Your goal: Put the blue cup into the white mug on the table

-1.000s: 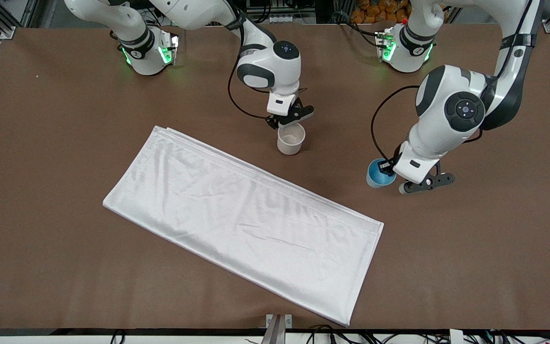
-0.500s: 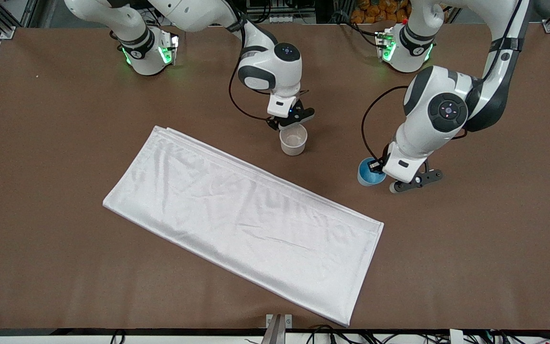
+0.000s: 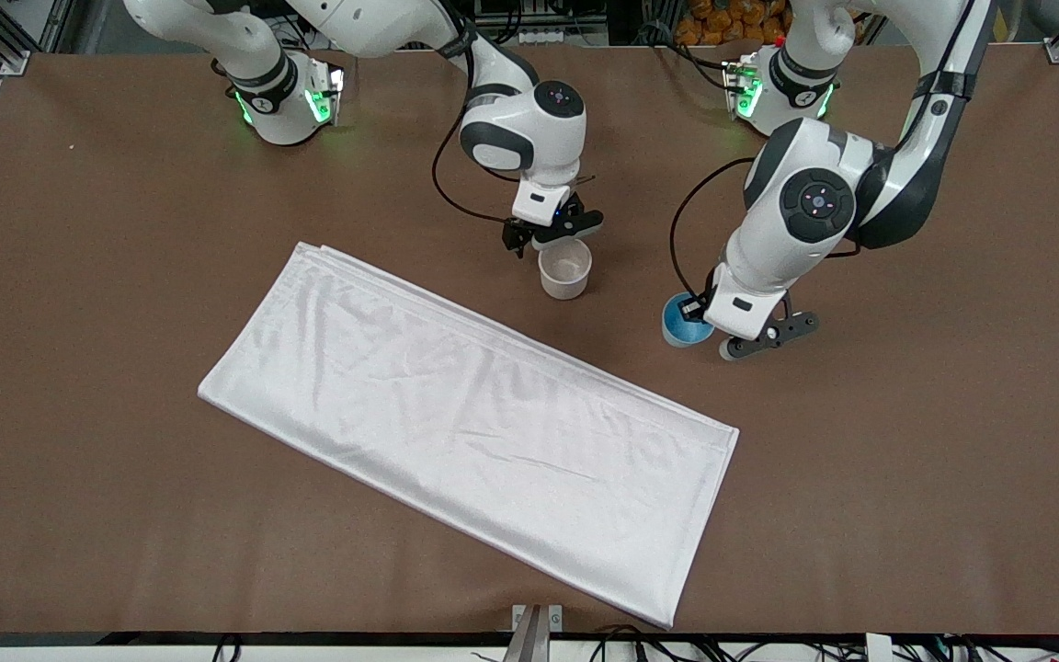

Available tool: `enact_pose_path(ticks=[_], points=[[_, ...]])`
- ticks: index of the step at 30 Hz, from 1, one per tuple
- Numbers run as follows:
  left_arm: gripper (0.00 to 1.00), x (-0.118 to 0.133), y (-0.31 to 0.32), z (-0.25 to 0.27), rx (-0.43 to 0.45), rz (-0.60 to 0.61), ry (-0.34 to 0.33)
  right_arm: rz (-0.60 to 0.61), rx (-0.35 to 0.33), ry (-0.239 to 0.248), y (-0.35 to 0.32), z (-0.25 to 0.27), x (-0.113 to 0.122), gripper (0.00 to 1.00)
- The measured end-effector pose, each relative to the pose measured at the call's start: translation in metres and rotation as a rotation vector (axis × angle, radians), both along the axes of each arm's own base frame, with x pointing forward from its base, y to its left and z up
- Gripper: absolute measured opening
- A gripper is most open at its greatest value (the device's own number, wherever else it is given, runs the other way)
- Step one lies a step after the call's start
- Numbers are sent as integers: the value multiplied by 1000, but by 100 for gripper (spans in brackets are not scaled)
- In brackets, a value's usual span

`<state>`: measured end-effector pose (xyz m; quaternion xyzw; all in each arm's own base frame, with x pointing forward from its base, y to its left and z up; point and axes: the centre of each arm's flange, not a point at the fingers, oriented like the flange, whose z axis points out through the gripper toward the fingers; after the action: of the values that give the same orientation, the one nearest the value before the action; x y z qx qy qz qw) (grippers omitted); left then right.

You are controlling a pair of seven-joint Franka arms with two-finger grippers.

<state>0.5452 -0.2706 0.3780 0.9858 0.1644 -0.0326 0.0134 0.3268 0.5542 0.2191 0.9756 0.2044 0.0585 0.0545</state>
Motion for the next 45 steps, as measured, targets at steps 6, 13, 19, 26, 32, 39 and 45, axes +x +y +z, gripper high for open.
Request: enact_pose_path(ticks=[6, 13, 19, 26, 32, 39, 45], points=[[4, -8, -11, -1, 6, 6, 14, -19, -32, 44, -2, 27, 0, 100], [4, -13, -21, -2, 6, 5, 21, 14, -80, 172, -26, 104, 19, 100], [4, -22, -37, -1, -4, 35, 31, 56, -101, 246, -95, 198, 61, 100], [4, -37, -61, 0, -55, 132, 78, -20, -96, 294, -219, 305, 119, 100], [4, -57, -92, -12, -39, 190, 112, -44, -36, 327, -310, 360, 161, 100], [4, -93, -136, -37, 9, 245, 156, -117, 18, 331, -402, 369, 197, 100], [4, -116, -161, -51, 40, 271, 176, -224, 45, 332, -462, 369, 211, 100]])
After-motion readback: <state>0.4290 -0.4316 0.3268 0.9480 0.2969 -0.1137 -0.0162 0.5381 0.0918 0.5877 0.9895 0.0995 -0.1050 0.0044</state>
